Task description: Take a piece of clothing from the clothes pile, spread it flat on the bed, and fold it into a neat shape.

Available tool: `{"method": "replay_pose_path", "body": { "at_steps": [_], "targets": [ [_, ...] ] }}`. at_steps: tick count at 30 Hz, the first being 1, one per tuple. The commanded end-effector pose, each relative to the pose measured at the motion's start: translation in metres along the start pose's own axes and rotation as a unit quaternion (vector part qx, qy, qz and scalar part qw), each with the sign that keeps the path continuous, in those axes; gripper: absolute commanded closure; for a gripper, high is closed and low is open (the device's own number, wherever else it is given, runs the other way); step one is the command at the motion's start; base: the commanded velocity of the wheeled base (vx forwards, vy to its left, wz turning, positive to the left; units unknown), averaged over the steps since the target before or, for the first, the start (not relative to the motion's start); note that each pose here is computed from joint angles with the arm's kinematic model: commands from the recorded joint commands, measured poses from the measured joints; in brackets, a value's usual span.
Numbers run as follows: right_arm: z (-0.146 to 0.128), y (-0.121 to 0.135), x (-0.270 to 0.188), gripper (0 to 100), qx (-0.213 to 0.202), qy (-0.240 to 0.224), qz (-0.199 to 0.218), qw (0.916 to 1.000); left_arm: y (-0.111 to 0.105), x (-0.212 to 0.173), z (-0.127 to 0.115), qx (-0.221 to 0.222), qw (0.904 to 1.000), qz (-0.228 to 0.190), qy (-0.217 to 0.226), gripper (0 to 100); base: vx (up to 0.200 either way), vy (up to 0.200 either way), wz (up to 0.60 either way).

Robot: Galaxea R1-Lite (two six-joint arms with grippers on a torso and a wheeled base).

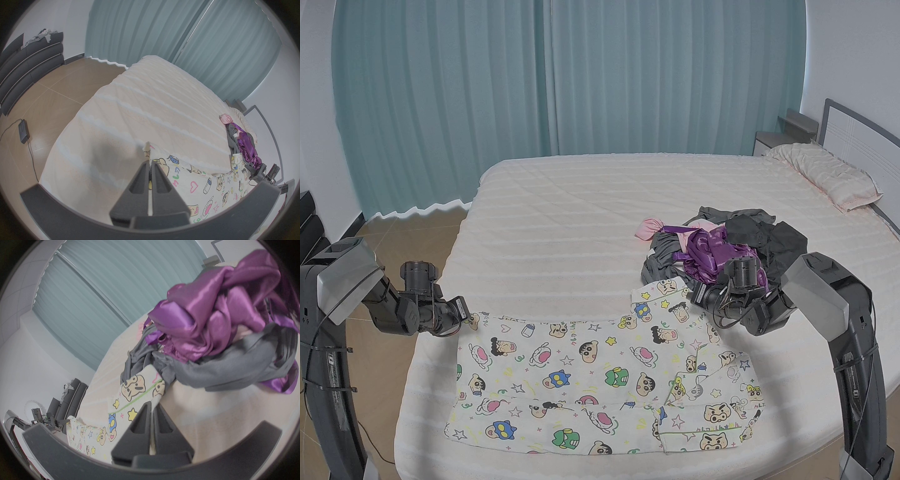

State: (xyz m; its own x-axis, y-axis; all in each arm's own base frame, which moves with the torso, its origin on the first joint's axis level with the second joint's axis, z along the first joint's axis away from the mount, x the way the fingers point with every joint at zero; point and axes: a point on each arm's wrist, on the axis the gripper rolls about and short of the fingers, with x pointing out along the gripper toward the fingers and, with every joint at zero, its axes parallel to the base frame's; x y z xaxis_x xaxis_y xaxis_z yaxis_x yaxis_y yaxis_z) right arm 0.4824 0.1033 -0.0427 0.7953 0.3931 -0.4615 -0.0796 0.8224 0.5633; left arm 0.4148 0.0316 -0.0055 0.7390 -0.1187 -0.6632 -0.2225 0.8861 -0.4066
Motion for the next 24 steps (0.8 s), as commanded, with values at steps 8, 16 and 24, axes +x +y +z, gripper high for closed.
{"method": "replay_pose_path", "body": {
  "at_steps": [8, 16, 24],
  "targets": [
    [-0.005, -0.007, -0.018, 100, 0.001, 0.009, 0.03, 0.9995, -0.002, -0.002, 0.004, -0.008, 0.9999, -0.005, -0.009, 100, 0.0, 0.0, 0.0],
    [-0.006, -0.006, -0.02, 100, 0.001, 0.013, 0.037, 0.9992, -0.003, -0.004, 0.005, -0.008, 0.9999, -0.005, -0.009, 100, 0.0, 0.0, 0.0],
    [-0.009, -0.008, -0.024, 100, 0.004, 0.025, 0.04, 0.9989, -0.004, -0.008, 0.005, -0.008, 0.9999, -0.004, -0.008, 100, 0.0, 0.0, 0.0]
  ]
}}
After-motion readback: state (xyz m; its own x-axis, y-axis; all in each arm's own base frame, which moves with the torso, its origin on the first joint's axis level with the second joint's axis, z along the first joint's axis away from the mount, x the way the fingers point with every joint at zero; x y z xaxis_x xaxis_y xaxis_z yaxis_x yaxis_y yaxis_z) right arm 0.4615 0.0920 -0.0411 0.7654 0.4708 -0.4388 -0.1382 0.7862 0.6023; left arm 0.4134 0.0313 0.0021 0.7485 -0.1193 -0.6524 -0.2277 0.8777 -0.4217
